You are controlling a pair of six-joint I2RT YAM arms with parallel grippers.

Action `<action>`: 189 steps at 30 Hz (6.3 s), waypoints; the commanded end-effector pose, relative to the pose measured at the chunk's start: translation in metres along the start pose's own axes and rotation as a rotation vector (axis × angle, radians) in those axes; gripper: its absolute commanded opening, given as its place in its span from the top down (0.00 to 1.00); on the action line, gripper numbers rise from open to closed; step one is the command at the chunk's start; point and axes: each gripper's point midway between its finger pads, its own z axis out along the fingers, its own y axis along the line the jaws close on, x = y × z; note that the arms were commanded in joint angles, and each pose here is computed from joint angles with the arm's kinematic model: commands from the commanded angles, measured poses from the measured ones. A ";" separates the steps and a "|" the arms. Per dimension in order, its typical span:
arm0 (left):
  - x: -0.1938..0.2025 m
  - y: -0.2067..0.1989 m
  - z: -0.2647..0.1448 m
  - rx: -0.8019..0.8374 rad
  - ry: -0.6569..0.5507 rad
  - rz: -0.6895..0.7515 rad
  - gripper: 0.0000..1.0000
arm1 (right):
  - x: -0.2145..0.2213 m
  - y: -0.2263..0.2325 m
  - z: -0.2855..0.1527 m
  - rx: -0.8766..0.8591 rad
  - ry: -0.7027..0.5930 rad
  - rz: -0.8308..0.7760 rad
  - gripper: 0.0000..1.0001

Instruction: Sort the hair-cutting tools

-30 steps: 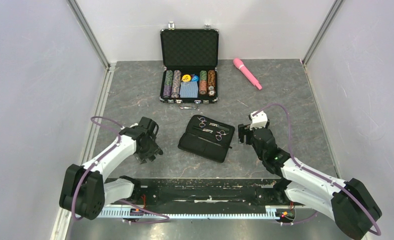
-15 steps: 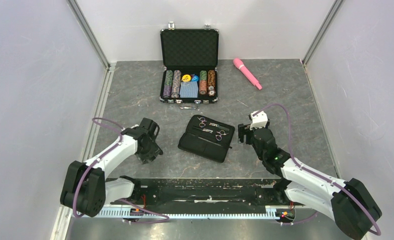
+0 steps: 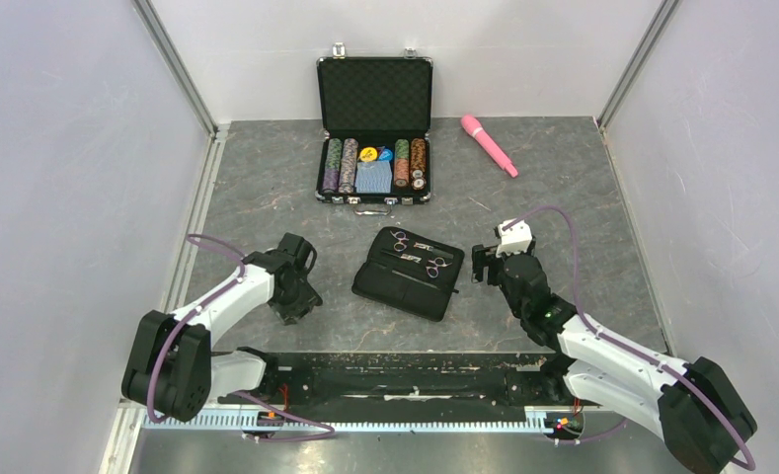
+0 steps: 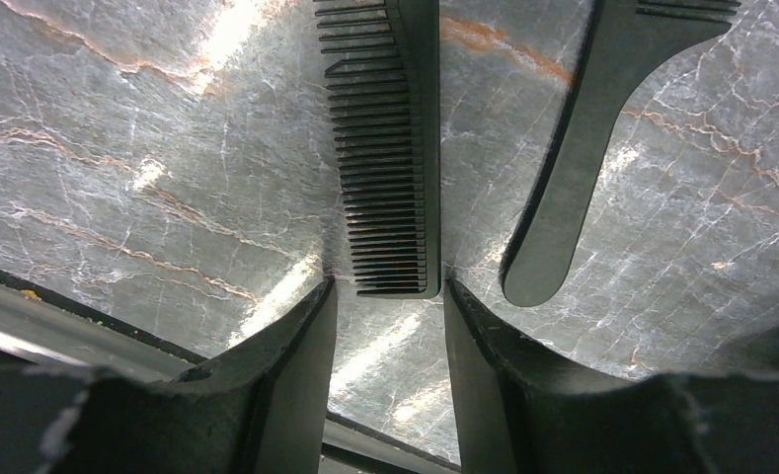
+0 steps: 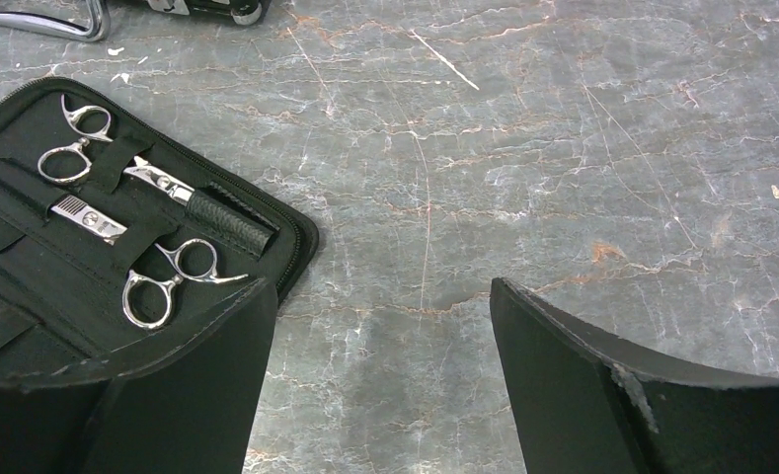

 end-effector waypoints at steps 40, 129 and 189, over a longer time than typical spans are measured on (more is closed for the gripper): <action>-0.006 0.001 0.016 0.018 0.012 -0.083 0.61 | -0.011 -0.006 -0.001 0.031 -0.048 0.013 0.12; 0.094 -0.168 -0.181 0.936 -0.535 1.148 0.74 | -0.152 0.116 -0.003 -0.791 -0.011 0.458 0.71; 0.038 -0.136 -0.044 0.417 -0.155 0.659 0.60 | -0.056 0.019 -0.021 -0.329 -0.160 0.887 1.00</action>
